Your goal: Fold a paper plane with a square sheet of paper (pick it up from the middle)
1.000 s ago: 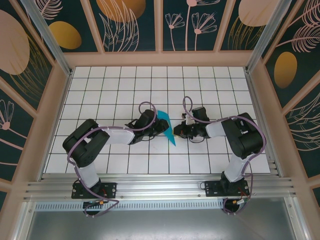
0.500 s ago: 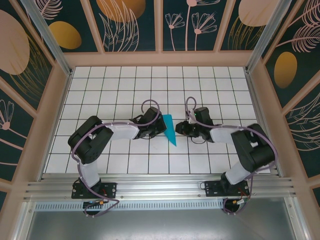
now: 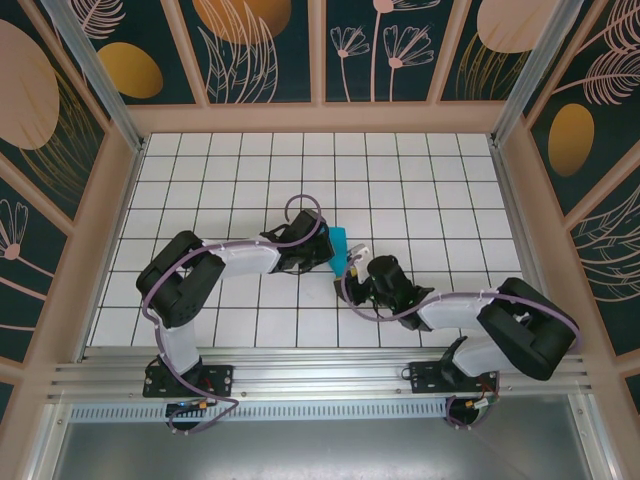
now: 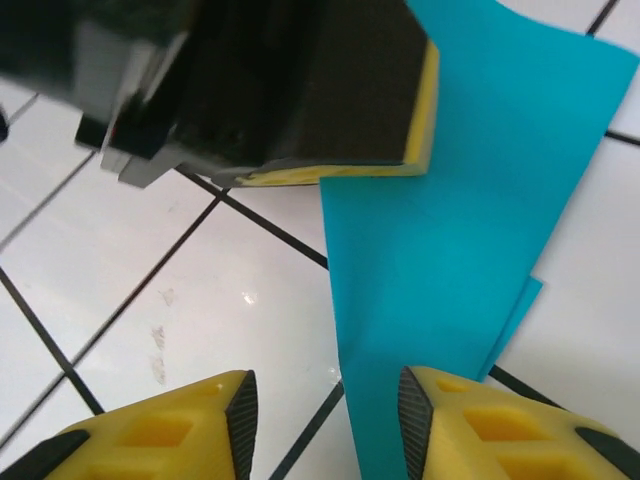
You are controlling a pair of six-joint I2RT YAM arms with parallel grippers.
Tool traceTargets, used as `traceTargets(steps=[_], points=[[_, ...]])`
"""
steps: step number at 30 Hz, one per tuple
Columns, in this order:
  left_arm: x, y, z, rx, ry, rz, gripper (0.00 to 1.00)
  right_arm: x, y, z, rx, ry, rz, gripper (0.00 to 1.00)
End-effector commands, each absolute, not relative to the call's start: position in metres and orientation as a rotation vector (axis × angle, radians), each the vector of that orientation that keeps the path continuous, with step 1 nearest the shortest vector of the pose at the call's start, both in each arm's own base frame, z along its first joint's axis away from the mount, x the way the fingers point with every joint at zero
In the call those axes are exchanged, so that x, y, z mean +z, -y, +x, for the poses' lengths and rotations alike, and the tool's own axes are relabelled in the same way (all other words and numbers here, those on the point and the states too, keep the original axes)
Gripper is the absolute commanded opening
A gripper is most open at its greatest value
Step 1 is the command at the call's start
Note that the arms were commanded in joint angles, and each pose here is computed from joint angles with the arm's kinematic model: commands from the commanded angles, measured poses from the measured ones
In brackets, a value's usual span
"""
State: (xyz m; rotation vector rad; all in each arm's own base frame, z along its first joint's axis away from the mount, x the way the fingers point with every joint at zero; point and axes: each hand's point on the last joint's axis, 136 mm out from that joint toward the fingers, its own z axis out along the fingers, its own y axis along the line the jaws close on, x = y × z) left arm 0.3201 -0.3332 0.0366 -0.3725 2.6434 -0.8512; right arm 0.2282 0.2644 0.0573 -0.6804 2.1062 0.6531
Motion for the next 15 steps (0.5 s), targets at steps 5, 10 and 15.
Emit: traceTargets(steps=[5, 10, 15], points=[[0.039, 0.337, 0.320, -0.848, -2.656, -0.342, 0.04, 0.051, -0.283, 0.245, 0.340, -1.959, -0.883, 0.46], [0.040, 0.338, 0.320, -0.852, -2.658, -0.340, 0.04, 0.049, -0.282, 0.257, 0.242, -1.926, -0.858, 0.45], [0.039, 0.337, 0.320, -0.839, -2.666, -0.335, 0.05, 0.038, -0.284, 0.259, 0.200, -1.936, -0.892, 0.39]])
